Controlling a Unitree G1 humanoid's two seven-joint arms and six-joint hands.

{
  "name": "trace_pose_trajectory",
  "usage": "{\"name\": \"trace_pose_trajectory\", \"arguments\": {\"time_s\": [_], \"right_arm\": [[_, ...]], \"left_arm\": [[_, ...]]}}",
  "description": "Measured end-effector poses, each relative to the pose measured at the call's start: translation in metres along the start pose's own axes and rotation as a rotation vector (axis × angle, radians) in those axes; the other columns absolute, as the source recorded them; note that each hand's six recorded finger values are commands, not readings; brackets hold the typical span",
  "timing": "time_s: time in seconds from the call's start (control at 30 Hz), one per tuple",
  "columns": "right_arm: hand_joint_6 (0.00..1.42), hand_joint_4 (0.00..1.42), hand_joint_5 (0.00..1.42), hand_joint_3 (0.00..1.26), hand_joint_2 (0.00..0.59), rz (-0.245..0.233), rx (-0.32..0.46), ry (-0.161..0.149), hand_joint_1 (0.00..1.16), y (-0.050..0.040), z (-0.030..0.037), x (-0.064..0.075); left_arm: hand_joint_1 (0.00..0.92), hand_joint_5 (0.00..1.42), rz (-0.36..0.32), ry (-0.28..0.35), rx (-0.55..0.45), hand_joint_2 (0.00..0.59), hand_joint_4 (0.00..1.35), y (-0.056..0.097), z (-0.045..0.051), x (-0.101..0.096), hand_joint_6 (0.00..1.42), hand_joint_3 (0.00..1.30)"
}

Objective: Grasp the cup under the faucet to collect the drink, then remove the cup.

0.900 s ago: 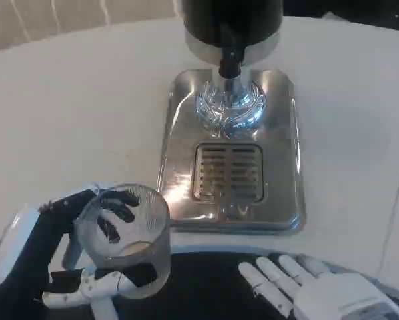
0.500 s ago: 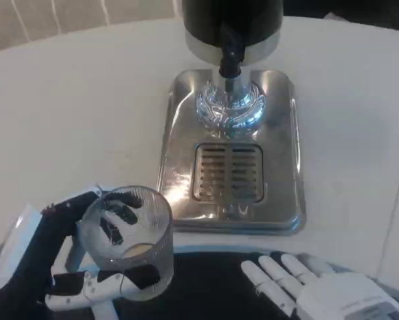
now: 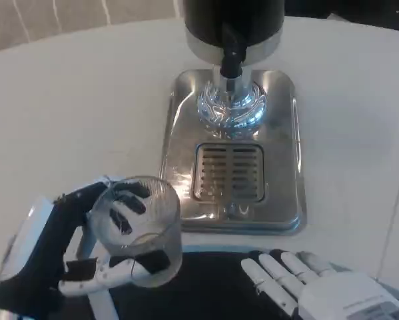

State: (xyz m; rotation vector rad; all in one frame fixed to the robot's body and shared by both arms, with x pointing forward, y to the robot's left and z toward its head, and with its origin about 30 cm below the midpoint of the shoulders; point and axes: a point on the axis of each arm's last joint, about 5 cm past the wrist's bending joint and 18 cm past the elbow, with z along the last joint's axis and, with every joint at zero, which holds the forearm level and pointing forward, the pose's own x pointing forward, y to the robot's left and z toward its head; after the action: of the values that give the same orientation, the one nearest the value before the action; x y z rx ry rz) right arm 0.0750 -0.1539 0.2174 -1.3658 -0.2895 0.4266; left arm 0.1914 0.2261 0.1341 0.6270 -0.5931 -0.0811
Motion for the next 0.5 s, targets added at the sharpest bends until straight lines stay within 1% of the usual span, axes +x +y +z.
{"name": "trace_pose_trajectory", "arguments": {"time_s": [0.07,0.17,0.2,0.27,0.4,0.5], "right_arm": [[0.0,0.0,0.0,0.0,0.47,-0.001,-0.001,0.004,0.27,-0.0001,-0.0007,-0.001],[0.0,0.0,0.0,0.0,0.469,-0.004,0.002,0.009,0.27,-0.0003,-0.0017,-0.002],[0.0,0.0,0.0,0.0,0.469,-0.005,0.003,0.014,0.27,-0.0004,-0.0025,-0.002],[0.0,0.0,0.0,0.0,0.469,-0.009,0.006,0.019,0.27,-0.0007,-0.0037,-0.004],[0.0,0.0,0.0,0.0,0.469,-0.007,0.002,0.045,0.26,-0.0011,-0.0064,-0.006],[0.0,0.0,0.0,0.0,0.469,-0.006,0.001,0.057,0.26,-0.0013,-0.0078,-0.007]], "left_arm": [[0.609,1.38,0.017,0.003,-0.018,0.0,1.14,-0.005,-0.0024,0.009,1.35,0.94],[0.609,1.38,0.028,0.009,-0.015,0.0,1.14,-0.011,-0.0066,0.021,1.35,0.94],[0.61,1.38,0.042,0.016,-0.024,0.0,1.14,-0.014,-0.009,0.028,1.35,0.94],[0.613,1.38,0.055,0.016,-0.019,0.0,1.14,-0.017,-0.0111,0.036,1.37,0.94],[0.616,1.38,0.081,0.019,-0.019,0.0,1.14,-0.021,-0.0165,0.056,1.37,0.94],[0.616,1.38,0.074,0.03,-0.015,0.0,1.14,-0.027,-0.0199,0.066,1.37,0.94]]}}
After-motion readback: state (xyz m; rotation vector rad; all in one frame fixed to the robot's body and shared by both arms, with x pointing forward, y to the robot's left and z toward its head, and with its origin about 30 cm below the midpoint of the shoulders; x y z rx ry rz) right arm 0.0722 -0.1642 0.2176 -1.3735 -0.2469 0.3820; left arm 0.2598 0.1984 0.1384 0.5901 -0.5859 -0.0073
